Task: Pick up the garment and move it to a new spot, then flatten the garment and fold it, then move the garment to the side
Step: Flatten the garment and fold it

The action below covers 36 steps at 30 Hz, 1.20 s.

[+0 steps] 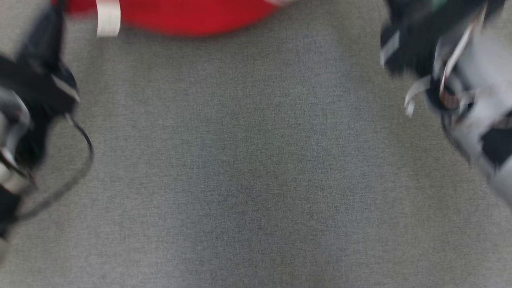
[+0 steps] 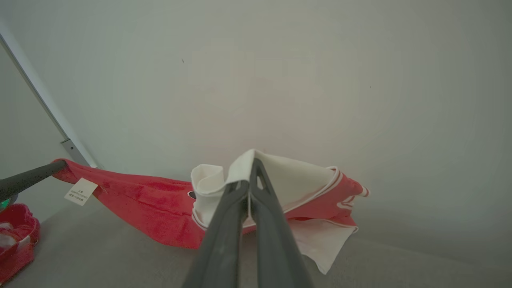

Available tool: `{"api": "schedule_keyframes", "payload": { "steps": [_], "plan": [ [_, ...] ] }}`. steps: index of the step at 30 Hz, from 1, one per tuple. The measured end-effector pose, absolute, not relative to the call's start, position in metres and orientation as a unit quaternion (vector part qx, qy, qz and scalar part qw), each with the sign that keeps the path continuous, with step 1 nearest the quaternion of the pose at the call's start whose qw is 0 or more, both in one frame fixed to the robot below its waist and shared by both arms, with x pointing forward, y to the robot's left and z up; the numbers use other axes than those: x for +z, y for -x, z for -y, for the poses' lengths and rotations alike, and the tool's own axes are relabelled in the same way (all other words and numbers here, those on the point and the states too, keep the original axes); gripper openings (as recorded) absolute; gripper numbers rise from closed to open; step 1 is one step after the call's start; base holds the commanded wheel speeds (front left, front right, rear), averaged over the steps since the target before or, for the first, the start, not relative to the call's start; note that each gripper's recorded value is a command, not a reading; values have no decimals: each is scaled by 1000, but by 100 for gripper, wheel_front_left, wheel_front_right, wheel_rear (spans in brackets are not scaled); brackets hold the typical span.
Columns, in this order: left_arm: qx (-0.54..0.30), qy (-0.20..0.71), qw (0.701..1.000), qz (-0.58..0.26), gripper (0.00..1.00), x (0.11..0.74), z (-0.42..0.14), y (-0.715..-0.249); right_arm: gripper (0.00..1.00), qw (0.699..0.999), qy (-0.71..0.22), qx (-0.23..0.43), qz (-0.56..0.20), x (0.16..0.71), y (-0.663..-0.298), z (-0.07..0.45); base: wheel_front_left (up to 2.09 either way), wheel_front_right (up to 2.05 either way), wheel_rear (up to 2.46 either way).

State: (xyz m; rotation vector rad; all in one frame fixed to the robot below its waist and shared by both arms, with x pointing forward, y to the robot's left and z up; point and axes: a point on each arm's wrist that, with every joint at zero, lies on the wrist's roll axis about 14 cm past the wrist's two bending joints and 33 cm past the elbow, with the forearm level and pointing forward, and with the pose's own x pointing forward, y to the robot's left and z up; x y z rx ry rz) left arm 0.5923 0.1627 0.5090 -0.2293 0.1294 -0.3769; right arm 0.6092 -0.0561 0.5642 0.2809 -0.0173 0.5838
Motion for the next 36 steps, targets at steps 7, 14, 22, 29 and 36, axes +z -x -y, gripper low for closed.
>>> {"api": "schedule_keyframes", "payload": {
  "steps": [7, 14, 22, 29, 36],
  "plan": [
    [-182, 161, 956, -165, 0, 424, -147, -502, 0, 957, -137, 235, -107, 458, -529, 108, 0, 0, 0],
    [-198, 157, 951, -179, 0, 424, -136, -461, 0, 967, -131, 164, -142, 441, -482, 162, 0, 0, 0],
    [-207, 134, 946, -211, 0, 412, -135, -407, 0, 965, -142, 141, -170, 432, -427, 176, 0, 0, 0],
    [-212, 134, 945, -213, 0, 415, -131, -375, 0, 958, -148, 155, -189, 426, -383, 166, 0, 0, 0],
    [-199, 125, 946, -224, 0, 407, -136, -343, 0, 954, -144, 163, -208, 418, -344, 160, 0, 0, 0]
  ]
}}
